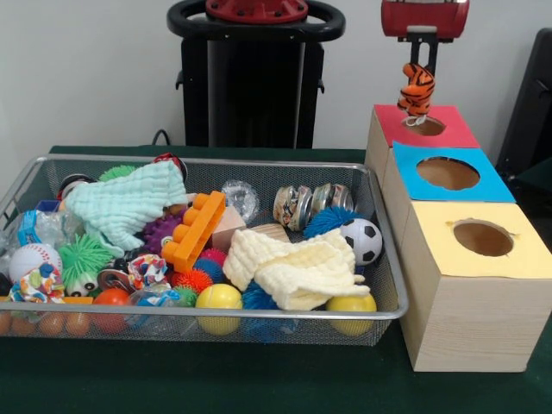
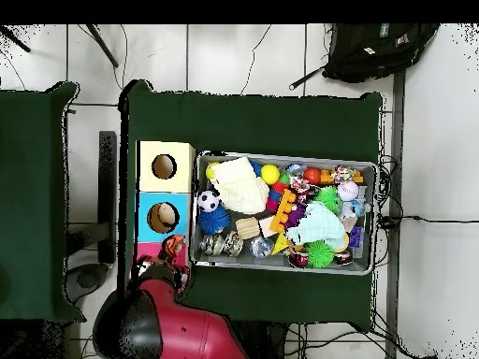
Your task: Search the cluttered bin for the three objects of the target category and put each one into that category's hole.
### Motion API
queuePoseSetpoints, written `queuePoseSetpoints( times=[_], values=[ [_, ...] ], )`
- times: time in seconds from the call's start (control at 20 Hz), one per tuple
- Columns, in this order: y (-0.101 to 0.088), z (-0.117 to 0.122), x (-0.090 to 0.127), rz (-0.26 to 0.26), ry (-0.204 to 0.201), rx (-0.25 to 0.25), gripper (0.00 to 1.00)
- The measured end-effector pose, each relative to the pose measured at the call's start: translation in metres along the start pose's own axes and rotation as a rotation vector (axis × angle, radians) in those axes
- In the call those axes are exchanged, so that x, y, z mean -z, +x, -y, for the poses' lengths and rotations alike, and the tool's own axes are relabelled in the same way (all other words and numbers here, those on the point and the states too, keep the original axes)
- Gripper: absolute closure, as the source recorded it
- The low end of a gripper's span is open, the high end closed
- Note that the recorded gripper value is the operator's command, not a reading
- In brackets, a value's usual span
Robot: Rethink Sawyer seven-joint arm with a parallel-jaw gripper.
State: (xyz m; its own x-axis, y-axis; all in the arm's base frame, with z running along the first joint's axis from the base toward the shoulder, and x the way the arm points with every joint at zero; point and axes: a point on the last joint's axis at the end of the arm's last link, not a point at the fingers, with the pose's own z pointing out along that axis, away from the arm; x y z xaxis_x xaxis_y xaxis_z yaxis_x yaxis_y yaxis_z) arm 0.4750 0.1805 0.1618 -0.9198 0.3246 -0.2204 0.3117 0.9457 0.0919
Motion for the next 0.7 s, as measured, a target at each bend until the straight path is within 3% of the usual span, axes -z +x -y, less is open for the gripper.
queuePoseSetpoints(
  times=[0.35,0.7],
  values=[
    [0.024,-0.007,-0.012,-0.055,0.000,0.028,1.00],
    [0.035,-0.016,-0.014,-0.067,-0.002,0.054,1.00]
  ],
)
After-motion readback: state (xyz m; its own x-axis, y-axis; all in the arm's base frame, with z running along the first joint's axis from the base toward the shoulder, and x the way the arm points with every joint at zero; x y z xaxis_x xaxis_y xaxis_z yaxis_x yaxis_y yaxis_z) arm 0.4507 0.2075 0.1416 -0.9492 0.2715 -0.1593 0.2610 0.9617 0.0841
